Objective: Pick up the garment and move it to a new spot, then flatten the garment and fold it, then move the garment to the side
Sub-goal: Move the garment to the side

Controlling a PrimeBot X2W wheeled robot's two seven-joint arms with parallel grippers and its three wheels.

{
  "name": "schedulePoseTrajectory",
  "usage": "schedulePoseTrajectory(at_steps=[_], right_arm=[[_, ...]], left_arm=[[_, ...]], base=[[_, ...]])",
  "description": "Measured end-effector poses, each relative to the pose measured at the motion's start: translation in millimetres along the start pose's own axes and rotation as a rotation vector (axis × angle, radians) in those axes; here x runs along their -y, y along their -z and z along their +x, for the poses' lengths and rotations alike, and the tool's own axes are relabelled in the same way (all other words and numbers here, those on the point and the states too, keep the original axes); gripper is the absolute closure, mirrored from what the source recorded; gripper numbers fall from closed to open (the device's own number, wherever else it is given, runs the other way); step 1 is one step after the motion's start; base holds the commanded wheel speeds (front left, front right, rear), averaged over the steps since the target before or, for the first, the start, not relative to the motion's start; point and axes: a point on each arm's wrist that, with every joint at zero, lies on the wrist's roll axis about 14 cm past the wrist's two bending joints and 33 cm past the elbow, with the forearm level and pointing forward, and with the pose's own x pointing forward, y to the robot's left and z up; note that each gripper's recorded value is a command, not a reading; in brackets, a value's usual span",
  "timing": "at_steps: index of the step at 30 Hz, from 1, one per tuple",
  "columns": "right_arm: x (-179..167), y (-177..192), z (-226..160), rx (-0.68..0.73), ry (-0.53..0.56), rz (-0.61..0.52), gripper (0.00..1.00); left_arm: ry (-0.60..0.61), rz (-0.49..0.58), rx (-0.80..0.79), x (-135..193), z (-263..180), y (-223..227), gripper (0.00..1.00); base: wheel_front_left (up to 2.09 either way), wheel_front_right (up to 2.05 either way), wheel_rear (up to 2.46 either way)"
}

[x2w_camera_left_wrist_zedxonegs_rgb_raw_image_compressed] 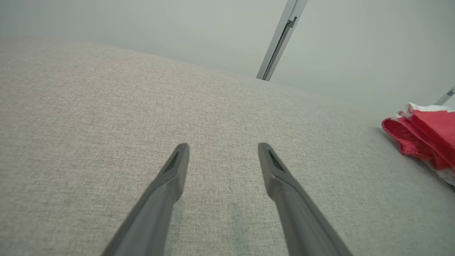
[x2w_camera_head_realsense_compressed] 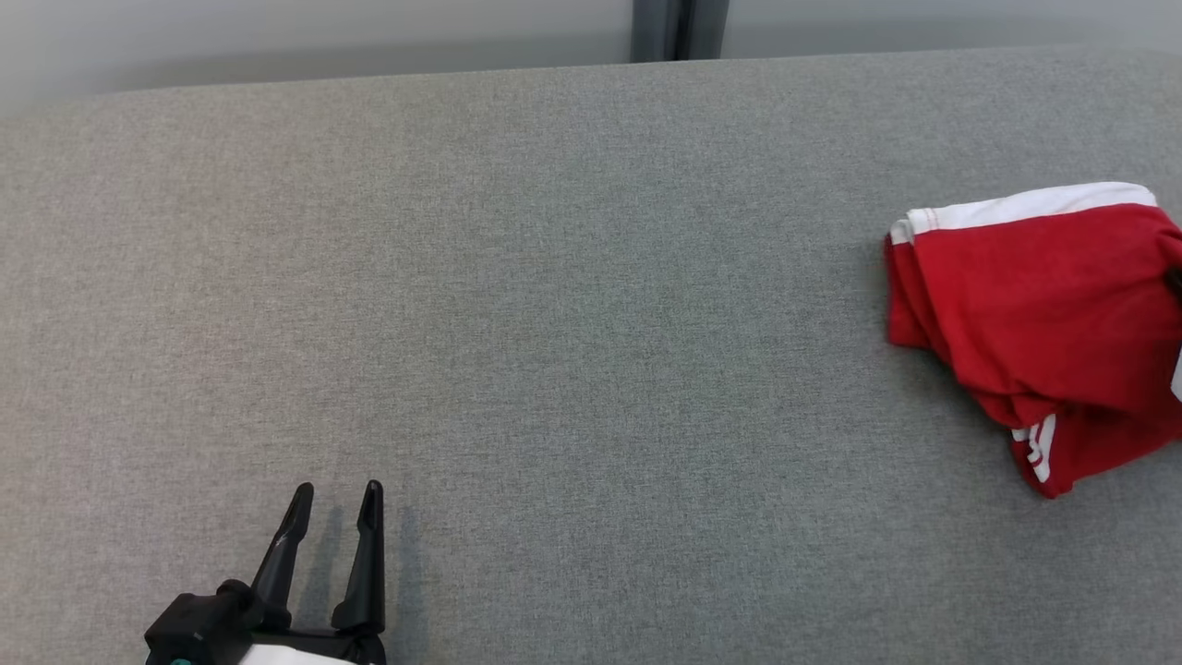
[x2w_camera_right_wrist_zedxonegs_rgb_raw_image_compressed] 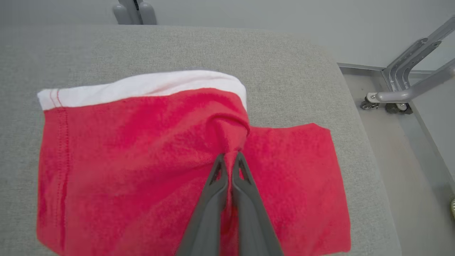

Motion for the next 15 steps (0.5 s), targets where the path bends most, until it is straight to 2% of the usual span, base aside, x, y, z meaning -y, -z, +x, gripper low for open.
schedulePoseTrajectory(at_steps=[1,2,3,5,6,7,8,15], right_arm=[[6,2,0,-0.011,0.026,-0.028,1.00],[10,5,0,-0.027,0.045,-0.042,0.90],[13,8,1,-0.039,0.058,-0.052,0.84],[19,11,0,-0.058,0.090,-0.084,0.84],[24,12,-1,-0.064,0.112,-0.112,0.80],[29,11,-3,-0.062,0.135,-0.141,0.61],[34,9,-4,-0.050,0.153,-0.165,0.00],[37,1,-14,0.005,0.191,-0.253,0.00]], left_arm=[[-0.001,0.001,0.001,0,0,0,0.00],[-0.001,0.001,0.002,-1,0,-1,0.00],[-0.002,0.001,0.003,-1,0,-1,0.00],[-0.005,0.002,0.007,-2,-1,-2,0.00],[-0.005,0.003,0.010,-2,-1,-3,0.00],[-0.006,0.004,0.013,-2,-2,-4,0.00],[-0.007,0.004,0.015,-2,-2,-5,0.00],[-0.007,0.005,0.020,-2,-6,-7,0.00]], base=[[0.00,0.00,0.00],[0.00,0.00,0.00],[0.00,0.00,0.00],[0.00,0.00,0.00],[0.00,0.00,0.00],[0.00,0.00,0.00],[0.00,0.00,0.00],[0.00,0.00,0.00]])
